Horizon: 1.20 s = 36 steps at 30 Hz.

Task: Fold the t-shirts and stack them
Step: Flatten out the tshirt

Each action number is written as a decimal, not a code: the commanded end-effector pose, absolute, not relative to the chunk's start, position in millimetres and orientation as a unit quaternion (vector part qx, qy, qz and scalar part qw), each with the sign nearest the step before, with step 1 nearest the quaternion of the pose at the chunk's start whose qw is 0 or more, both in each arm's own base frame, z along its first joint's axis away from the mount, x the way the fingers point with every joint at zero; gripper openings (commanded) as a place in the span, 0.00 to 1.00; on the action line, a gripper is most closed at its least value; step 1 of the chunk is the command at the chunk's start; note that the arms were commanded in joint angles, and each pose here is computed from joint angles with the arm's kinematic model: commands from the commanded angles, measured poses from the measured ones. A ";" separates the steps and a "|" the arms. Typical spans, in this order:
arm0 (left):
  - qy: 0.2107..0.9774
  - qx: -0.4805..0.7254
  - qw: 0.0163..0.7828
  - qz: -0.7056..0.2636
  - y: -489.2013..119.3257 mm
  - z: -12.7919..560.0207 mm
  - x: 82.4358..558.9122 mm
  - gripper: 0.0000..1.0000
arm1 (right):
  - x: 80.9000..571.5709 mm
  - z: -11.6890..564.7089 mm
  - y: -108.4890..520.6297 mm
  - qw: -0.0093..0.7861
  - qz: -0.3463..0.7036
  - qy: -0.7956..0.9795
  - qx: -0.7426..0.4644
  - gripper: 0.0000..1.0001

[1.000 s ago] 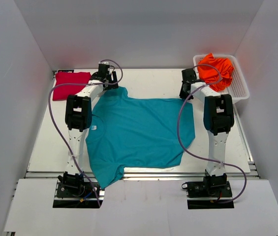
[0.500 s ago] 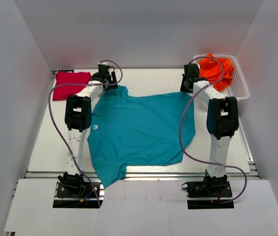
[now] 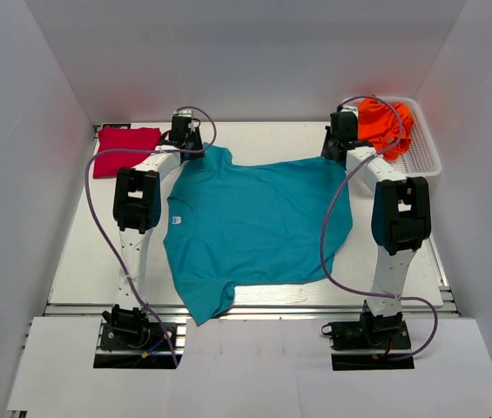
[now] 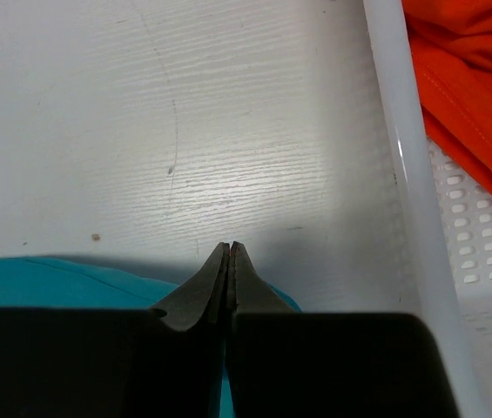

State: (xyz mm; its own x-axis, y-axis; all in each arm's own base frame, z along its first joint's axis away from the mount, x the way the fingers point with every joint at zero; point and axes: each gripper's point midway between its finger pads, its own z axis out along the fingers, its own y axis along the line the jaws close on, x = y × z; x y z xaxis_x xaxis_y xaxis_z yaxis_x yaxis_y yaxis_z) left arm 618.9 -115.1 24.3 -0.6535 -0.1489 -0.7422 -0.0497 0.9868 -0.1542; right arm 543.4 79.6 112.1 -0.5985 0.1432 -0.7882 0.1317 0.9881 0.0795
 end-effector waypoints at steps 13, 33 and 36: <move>0.889 0.011 0.456 -0.026 -148.3 34.6 650.2 0.82 | 546.9 117.6 92.0 0.443 0.031 0.894 0.053 0.00; 0.816 -0.022 0.576 0.041 -130.5 169.7 612.8 0.00 | 541.7 185.5 97.9 0.515 0.059 0.855 0.022 0.00; 0.772 -0.030 0.635 0.009 -127.2 233.1 587.4 0.00 | 532.3 220.3 92.9 0.548 0.059 0.834 0.020 0.00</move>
State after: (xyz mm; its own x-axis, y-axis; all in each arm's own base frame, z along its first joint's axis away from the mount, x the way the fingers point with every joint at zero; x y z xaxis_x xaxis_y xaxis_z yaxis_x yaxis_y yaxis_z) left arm 587.2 -129.9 64.9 -0.5444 0.0884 -0.8341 -0.0235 0.9924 0.1205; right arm 527.4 93.5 130.7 -0.5932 0.0982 -0.7990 0.0148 0.9937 0.1111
